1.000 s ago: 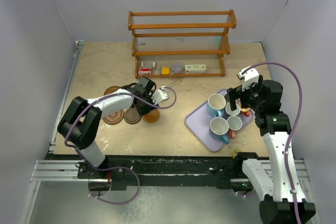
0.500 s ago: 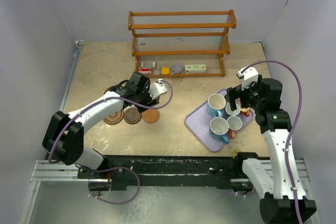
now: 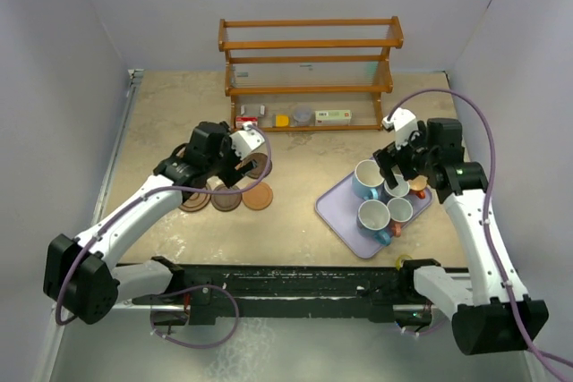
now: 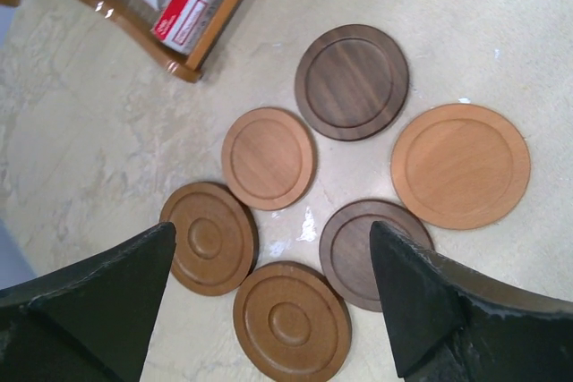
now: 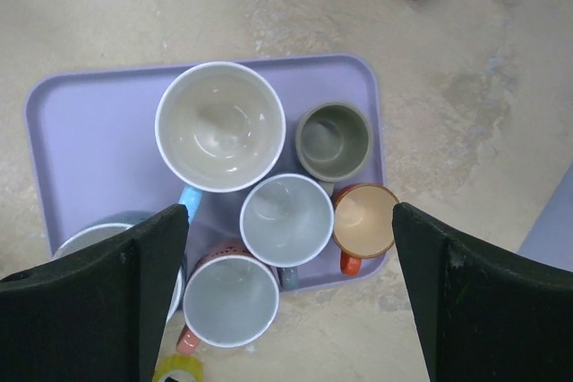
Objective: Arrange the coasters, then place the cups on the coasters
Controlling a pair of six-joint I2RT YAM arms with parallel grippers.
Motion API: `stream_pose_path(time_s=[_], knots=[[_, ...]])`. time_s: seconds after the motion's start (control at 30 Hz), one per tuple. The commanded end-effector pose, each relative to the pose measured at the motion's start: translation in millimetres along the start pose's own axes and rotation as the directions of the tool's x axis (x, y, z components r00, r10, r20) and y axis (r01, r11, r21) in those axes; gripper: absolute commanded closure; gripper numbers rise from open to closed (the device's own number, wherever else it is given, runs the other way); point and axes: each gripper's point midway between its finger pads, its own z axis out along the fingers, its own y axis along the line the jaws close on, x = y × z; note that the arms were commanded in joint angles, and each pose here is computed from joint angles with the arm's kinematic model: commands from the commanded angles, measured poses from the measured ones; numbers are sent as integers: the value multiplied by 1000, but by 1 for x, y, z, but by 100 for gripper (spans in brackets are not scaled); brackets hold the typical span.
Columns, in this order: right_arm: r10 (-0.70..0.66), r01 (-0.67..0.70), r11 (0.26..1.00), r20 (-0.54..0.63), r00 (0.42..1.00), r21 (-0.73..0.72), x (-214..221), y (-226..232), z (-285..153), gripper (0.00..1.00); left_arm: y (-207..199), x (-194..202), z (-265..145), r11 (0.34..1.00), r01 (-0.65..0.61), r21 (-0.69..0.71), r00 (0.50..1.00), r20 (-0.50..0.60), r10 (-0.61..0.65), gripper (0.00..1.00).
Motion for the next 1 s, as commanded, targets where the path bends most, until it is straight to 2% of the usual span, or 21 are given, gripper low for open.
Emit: stream_pose_path(time_s=[0.0,0.17,0.43,0.63,0.73,0.87,0.97], knots=[[-126,125,992,-49,991,-34,-3,-2,4,4,23,-10,-18,993,72,-96,995,82,-64,13],[-267,247,955,-111,957,-163,1,15,22,6,25,-4,-26,990,86,-112,993,94,-76,12],[-434,387,885,-157,887,-259,5,18,53,13,26,9,-36,987,117,-112,987,119,-104,13],[-487,406,849,-203,850,-337,9,14,77,20,26,10,-38,987,106,-118,987,134,-90,14],[-485,377,835,-211,849,-400,13,22,82,25,27,10,-36,988,100,-118,988,132,-84,14],[-457,328,841,-241,856,-429,18,26,90,30,25,10,-34,989,99,-111,987,137,-83,15],[-408,281,874,-284,868,-397,24,24,96,35,23,8,-34,991,96,-98,985,150,-81,15]])
